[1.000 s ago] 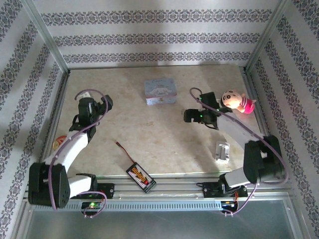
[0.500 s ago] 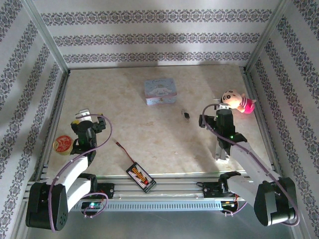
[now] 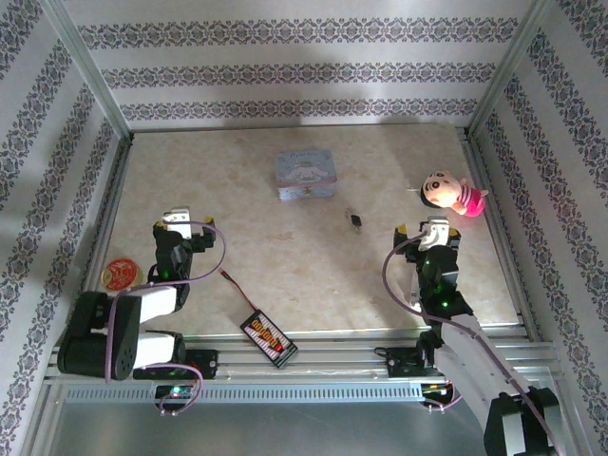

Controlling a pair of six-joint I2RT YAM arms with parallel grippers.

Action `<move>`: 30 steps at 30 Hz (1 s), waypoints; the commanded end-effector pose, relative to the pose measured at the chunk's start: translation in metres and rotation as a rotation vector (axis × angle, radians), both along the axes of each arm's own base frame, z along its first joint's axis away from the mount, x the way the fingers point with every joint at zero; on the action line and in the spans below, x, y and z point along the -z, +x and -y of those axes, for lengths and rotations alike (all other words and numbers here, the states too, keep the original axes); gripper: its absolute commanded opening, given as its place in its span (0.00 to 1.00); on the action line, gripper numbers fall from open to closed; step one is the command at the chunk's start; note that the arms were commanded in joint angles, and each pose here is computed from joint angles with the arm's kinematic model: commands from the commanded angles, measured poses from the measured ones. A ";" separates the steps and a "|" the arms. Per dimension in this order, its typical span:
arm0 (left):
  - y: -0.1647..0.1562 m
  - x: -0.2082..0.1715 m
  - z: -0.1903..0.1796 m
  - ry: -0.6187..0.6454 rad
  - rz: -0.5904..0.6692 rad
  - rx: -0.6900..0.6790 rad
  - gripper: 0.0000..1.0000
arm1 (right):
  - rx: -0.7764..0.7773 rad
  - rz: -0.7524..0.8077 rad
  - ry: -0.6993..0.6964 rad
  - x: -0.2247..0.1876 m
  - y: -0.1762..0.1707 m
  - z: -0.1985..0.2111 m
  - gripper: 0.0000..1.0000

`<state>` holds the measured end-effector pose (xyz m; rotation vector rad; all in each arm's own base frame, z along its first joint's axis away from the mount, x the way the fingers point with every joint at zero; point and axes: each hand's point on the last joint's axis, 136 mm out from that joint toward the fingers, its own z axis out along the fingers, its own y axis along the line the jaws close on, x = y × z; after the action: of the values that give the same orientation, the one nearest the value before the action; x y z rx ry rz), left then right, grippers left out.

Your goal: Unlock a padlock with a key

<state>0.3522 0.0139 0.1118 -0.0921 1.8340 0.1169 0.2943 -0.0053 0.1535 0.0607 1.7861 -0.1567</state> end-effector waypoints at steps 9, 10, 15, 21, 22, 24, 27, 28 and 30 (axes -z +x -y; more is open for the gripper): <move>0.019 0.004 0.022 0.034 0.094 0.146 0.99 | 0.041 0.069 0.004 -0.006 0.006 0.017 0.98; 0.020 0.008 0.024 0.036 0.094 0.157 0.99 | 0.044 0.069 0.004 -0.005 0.007 0.018 0.98; 0.024 0.010 0.030 0.039 0.078 0.194 0.99 | 0.034 0.079 0.012 -0.002 0.010 0.018 0.98; 0.048 0.023 0.014 -0.072 -0.072 0.174 0.99 | 0.004 0.058 0.032 0.008 0.019 0.015 0.98; 0.048 0.024 0.003 -0.064 -0.080 0.109 0.99 | -0.002 0.053 0.034 0.011 0.022 0.014 0.98; 0.048 0.022 0.002 -0.061 -0.061 0.100 0.99 | -0.012 0.050 0.036 0.014 0.026 0.012 0.98; 0.048 0.023 0.002 -0.060 -0.062 0.096 0.99 | -0.021 0.062 0.038 0.014 0.034 0.011 0.98; 0.048 0.023 0.002 -0.062 -0.067 0.095 0.99 | -0.025 0.061 0.037 0.014 0.037 0.010 0.98; 0.048 0.023 0.002 -0.061 -0.063 0.097 0.99 | -0.035 0.061 0.037 0.014 0.044 0.009 0.98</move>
<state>0.4025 0.0086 0.0920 -0.0134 1.8847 -0.0036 0.3229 -0.0175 0.1099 0.0621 1.8393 -0.1383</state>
